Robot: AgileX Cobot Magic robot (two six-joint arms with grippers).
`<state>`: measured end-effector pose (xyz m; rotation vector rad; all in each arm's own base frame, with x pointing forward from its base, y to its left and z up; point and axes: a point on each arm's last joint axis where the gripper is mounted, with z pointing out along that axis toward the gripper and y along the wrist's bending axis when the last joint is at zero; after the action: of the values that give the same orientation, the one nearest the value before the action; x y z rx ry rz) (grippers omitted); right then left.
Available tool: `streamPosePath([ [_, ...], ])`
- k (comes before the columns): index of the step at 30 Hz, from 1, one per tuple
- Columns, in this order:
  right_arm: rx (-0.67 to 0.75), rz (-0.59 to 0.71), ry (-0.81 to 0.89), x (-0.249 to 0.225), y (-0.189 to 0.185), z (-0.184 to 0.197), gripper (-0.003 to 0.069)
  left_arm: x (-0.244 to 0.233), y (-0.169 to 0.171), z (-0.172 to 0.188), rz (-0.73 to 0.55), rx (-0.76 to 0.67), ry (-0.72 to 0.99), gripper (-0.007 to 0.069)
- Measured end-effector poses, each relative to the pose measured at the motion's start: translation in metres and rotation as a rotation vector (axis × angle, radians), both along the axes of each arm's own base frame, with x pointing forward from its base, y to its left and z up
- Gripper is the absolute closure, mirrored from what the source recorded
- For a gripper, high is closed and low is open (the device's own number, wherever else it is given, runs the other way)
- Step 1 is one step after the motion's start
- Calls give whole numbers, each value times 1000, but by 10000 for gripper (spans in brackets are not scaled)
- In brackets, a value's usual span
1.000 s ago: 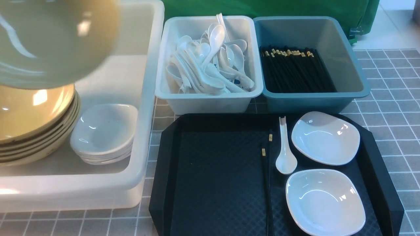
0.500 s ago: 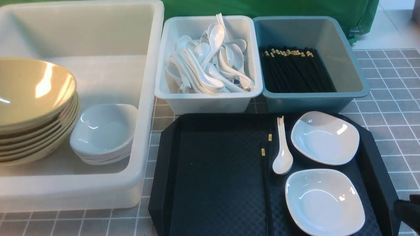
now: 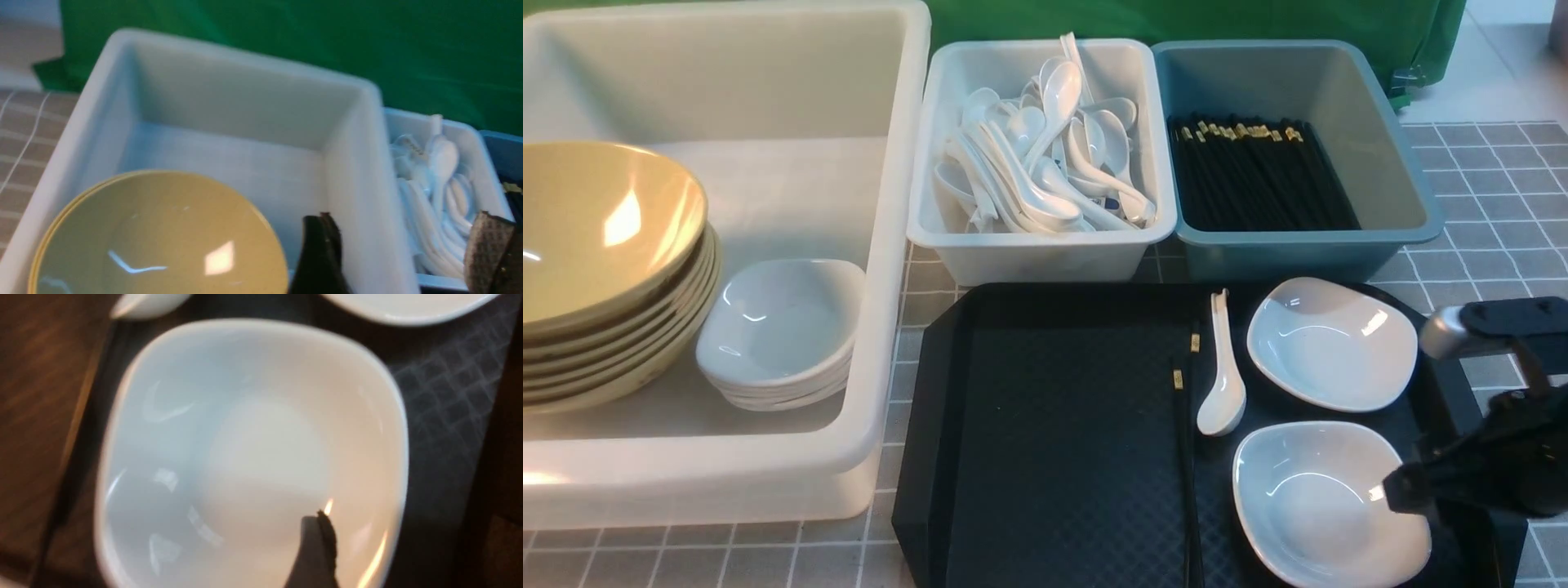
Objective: On grey table put chopsticks spoon bowls plates into blue grey white boxes.
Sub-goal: 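Reach for and grasp the small white dish on the black tray, then place the white bowl into the white bin on top of the stacked bowls with the right gripper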
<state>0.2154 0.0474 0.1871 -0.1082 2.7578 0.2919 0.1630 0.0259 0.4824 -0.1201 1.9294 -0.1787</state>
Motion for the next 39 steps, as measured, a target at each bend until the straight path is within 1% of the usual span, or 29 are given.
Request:
streamPosePath([
  [1, 1, -7, 11, 3, 0, -4, 154, -5, -5, 2, -17, 12, -17, 358],
  [2, 8, -28, 41, 8, 2, -14, 185, -26, -17, 4, -38, 63, -65, 475],
  [3, 14, -44, 61, 11, 2, -20, 221, -41, -23, 4, -47, 102, -93, 538],
  [4, 17, -53, 83, 14, 3, -26, 286, -59, -28, 2, -47, 145, -125, 585],
  [6, 26, -59, 97, 16, 4, -29, 389, -83, -31, -6, -33, 211, -154, 619],
  [7, 32, -60, 93, 16, 4, -28, 452, -97, -31, -18, -9, 234, -160, 629],
  [9, 39, -58, 82, 16, 5, -25, 503, -106, -31, -26, 12, 241, -164, 633],
  [11, 45, -35, 51, 13, 5, -15, 518, -123, -28, -48, 63, 244, -165, 635],
  [13, 53, -15, 1, 7, 5, 1, 560, -129, -24, -71, 109, 243, -130, 635],
  [15, 58, 0, -38, 3, 5, 13, 578, -131, -21, -85, 141, 240, -100, 635],
  [16, 60, 22, -86, -1, 5, 29, 588, -128, -19, -104, 169, 222, -46, 635],
  [18, 78, 44, -160, -3, 7, 53, 588, -122, -16, -120, 192, 184, 29, 635],
  [20, 133, 92, -270, -2, 19, 87, 588, -110, -14, -132, 201, 155, 127, 635],
  [22, 208, 157, -344, 2, 38, 113, 588, -94, -11, -137, 198, 139, 204, 635],
  [24, 290, 247, -394, 8, 66, 133, 588, -81, -11, -137, 184, 114, 242, 635],
  [26, 326, 295, -414, 12, 83, 141, 588, -75, -12, -136, 174, 92, 252, 635],
  [28, 384, 391, -451, 28, 131, 151, 588, -66, -16, -131, 142, 30, 247, 635],
  [29, 403, 435, -461, 33, 154, 153, 588, -65, -19, -129, 118, 1, 234, 635],
  [30, 414, 449, -470, 41, 169, 154, 588, -65, -21, -128, 101, -16, 225, 635],
  [31, 428, 479, -477, 51, 193, 154, 588, -66, -24, -126, 79, -39, 214, 635],
  [32, 435, 496, -479, 58, 209, 152, 588, -68, -26, -126, 65, -47, 206, 635],
  [33, 438, 503, -479, 59, 213, 152, 588, -69, -27, -125, 54, -48, 203, 635],
  [34, 448, 516, -478, 78, 240, 144, 588, -72, -31, -124, 26, -69, 193, 635],
  [35, 455, 515, -470, 89, 255, 137, 588, -77, -33, -123, 3, -67, 185, 635],
  [36, 457, 511, -468, 92, 257, 136, 587, -79, -34, -123, -3, -68, 182, 635],
  [37, 471, 496, -460, 107, 272, 128, 585, -87, -37, -122, -27, -69, 169, 635],
  [38, 459, 484, -431, 124, 287, 107, 579, -93, -39, -121, -40, -75, 161, 635],
  [39, 455, 481, -420, 129, 292, 100, 574, -99, -41, -121, -49, -80, 153, 635],
])
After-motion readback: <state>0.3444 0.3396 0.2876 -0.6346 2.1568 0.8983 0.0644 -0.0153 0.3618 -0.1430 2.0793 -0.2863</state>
